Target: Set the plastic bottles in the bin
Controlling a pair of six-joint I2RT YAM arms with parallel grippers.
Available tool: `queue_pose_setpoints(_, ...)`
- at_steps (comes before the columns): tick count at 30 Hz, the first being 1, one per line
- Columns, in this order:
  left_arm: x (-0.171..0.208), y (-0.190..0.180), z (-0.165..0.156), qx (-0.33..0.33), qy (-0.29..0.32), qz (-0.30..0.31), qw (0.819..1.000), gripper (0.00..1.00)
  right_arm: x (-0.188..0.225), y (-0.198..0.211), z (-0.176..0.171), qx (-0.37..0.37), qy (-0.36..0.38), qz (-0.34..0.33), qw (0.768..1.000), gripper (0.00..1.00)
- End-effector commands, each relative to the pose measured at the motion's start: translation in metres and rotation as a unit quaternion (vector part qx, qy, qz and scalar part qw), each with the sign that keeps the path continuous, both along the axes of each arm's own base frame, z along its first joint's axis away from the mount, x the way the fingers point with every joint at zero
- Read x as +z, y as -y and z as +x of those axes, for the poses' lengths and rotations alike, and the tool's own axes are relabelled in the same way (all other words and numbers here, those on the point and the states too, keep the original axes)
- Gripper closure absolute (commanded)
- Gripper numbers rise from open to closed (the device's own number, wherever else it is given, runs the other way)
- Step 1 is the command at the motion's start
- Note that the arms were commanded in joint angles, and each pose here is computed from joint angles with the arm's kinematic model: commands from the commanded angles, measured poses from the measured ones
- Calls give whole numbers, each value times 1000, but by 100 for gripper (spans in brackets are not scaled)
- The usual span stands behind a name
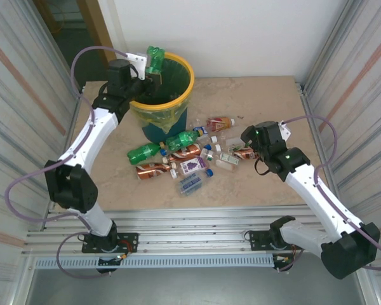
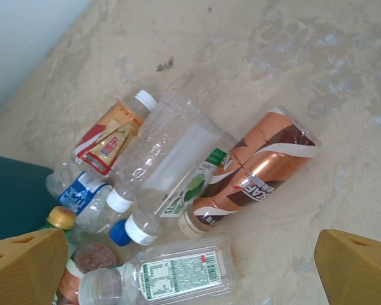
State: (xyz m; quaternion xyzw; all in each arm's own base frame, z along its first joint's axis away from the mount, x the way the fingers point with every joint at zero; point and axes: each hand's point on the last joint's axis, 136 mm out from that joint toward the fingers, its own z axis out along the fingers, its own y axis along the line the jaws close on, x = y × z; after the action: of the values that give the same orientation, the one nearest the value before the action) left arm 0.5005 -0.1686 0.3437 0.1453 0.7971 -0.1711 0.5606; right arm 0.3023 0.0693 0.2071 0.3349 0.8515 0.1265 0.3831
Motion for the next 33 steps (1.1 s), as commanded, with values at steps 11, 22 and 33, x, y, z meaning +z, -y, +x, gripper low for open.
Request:
queue_pose_setpoints(11,-35,-16,29,0,-55,12,998,77,-65,21,-3,-47,-77,43,995,2)
queue_pose_setpoints(22,-67,-8,37,-13,-96,3,995,68,-93,22,10,-45,-107,52,992,2)
queue_pose_setpoints(33,-71,-9,36,-11,-101,4,995,47,-112,15,27,-34,-121,69,990,1)
